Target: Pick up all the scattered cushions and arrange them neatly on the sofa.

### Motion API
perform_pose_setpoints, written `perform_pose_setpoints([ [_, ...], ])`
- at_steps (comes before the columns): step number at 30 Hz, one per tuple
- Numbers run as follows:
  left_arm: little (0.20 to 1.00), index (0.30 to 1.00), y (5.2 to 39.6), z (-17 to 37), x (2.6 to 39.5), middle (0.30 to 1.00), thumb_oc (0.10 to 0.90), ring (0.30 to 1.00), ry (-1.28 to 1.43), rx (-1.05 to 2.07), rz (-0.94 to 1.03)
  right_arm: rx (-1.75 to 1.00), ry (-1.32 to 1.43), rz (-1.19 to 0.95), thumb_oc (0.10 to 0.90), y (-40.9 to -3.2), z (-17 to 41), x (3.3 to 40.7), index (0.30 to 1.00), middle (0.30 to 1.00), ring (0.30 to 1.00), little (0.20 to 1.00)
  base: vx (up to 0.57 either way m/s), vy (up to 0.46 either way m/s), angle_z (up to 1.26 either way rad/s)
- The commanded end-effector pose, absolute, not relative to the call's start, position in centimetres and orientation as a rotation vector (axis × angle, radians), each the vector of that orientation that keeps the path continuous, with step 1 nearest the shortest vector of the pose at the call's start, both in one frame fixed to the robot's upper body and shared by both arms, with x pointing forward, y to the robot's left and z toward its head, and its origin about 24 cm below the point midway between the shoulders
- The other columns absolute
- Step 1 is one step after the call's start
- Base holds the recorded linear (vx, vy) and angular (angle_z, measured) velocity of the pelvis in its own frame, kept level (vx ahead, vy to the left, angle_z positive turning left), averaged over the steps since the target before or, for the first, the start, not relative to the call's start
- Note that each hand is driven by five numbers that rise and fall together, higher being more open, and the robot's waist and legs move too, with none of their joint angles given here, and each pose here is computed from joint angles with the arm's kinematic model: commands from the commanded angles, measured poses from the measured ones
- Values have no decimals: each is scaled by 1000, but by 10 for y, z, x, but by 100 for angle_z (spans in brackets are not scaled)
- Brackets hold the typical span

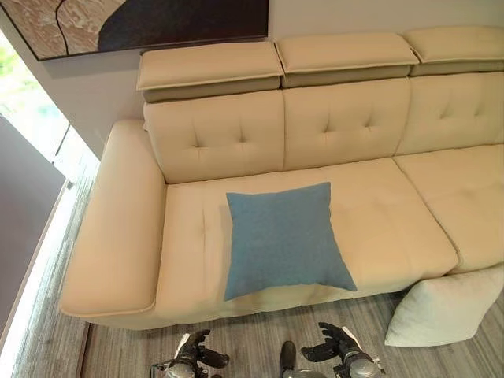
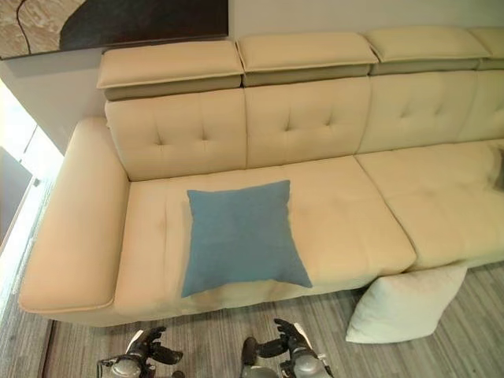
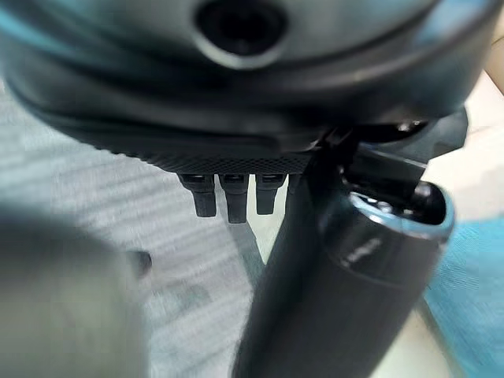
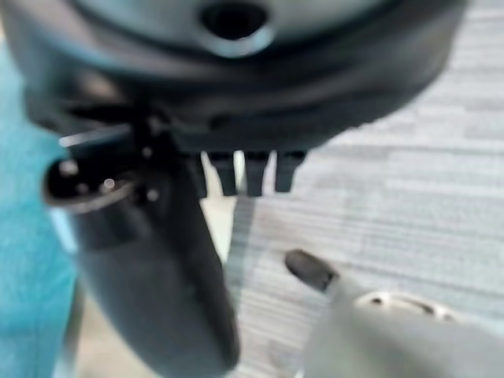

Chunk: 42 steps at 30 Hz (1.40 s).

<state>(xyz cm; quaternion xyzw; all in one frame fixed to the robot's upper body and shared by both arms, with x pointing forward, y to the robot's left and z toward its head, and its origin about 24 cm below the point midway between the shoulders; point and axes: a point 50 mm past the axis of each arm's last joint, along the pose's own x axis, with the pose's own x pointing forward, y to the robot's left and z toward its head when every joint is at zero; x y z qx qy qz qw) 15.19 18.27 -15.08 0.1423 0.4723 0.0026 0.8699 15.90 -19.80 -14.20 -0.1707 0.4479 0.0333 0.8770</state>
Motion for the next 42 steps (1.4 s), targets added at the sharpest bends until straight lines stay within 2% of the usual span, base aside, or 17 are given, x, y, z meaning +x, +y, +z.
perform_pose_setpoints([
  [1,900,900,186,-140,171,900,800,900,887,335,-2,-379,874,81,800,-198,-136,172,900,900,900,900,130,-80,3],
  [12,900,900,185,-140,171,900,800,900,882,361,-6,-395,911,64,800,-198,-141,160,900,900,900,900,119,51,8],
  [19,900,900,210,-139,165,900,800,900,895,363,118,-462,954,32,800,-206,-147,146,900,900,900,900,68,67,3],
  [26,900,900,236,-136,157,900,800,900,896,340,256,-550,981,-63,800,-235,-145,136,900,900,900,900,38,38,-2],
  [33,900,900,273,-114,175,900,800,900,794,347,351,-637,951,-187,800,-295,-121,146,900,900,900,900,16,14,-7],
  [38,900,900,280,-107,180,900,800,900,756,330,377,-641,941,-214,800,-305,-115,148,900,900,900,900,15,0,-6],
  [42,900,900,282,-90,197,900,800,900,630,284,404,-595,802,-283,800,-313,-95,172,900,900,900,900,8,-5,-3],
])
